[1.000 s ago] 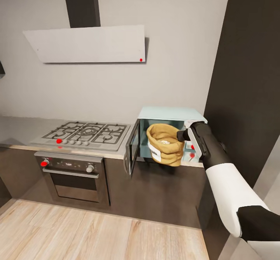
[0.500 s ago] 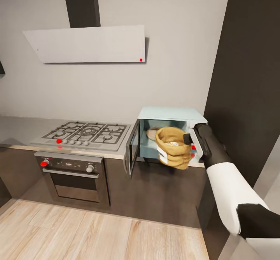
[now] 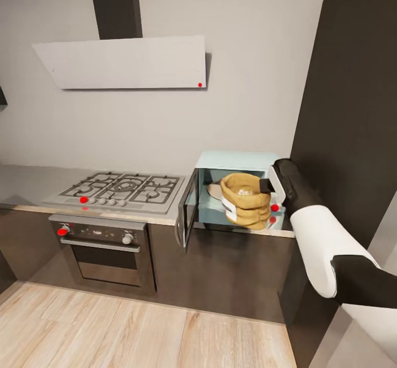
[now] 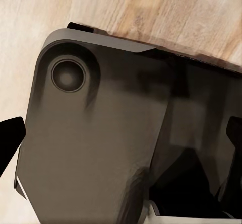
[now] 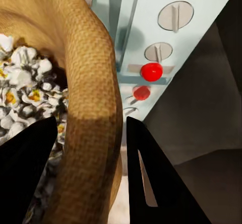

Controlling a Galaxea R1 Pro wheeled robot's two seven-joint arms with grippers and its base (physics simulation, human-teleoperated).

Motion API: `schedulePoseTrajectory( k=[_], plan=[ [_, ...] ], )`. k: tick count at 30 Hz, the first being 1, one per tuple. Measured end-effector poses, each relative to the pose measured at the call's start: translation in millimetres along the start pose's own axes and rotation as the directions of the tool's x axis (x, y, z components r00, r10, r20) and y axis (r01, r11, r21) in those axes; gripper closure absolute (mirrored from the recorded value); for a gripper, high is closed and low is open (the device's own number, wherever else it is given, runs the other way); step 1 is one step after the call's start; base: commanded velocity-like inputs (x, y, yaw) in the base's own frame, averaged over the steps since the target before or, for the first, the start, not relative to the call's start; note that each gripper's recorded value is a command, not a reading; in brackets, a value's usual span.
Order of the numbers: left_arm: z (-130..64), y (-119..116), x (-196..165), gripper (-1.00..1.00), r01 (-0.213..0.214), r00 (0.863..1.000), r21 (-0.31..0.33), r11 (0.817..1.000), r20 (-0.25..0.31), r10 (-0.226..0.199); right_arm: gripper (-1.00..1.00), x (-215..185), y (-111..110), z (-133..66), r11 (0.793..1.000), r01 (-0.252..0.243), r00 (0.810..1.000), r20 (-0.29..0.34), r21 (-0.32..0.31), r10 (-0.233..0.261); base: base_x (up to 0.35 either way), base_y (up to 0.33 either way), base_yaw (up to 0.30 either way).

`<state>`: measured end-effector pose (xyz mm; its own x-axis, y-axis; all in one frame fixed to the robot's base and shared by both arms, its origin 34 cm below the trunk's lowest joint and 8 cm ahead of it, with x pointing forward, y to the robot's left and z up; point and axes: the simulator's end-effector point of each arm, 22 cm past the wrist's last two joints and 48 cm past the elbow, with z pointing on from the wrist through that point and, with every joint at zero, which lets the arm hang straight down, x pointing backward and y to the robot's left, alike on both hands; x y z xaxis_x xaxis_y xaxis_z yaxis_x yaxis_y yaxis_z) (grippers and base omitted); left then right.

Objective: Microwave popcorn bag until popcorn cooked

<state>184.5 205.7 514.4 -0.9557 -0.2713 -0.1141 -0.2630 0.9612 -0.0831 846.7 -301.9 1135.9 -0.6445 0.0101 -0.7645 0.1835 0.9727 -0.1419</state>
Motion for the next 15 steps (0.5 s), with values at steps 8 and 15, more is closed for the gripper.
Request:
schedulePoseTrajectory(
  k=[8,15],
  plan=[
    [0.0,0.0,0.0,-1.0,0.0,1.0,0.0,1.0,0.0,0.0,1.0,-4.6,3.3,-1.5,1.0,0.003,1.0,-0.011,0.002,-0.003,0.0,0.0,0.0],
    [0.0,0.0,0.0,-1.0,0.0,1.0,0.0,1.0,0.0,0.0,1.0,-2.0,3.2,0.1,0.999,-0.03,0.999,-0.023,-0.019,0.029,0.0,0.0,0.0]
  ],
)
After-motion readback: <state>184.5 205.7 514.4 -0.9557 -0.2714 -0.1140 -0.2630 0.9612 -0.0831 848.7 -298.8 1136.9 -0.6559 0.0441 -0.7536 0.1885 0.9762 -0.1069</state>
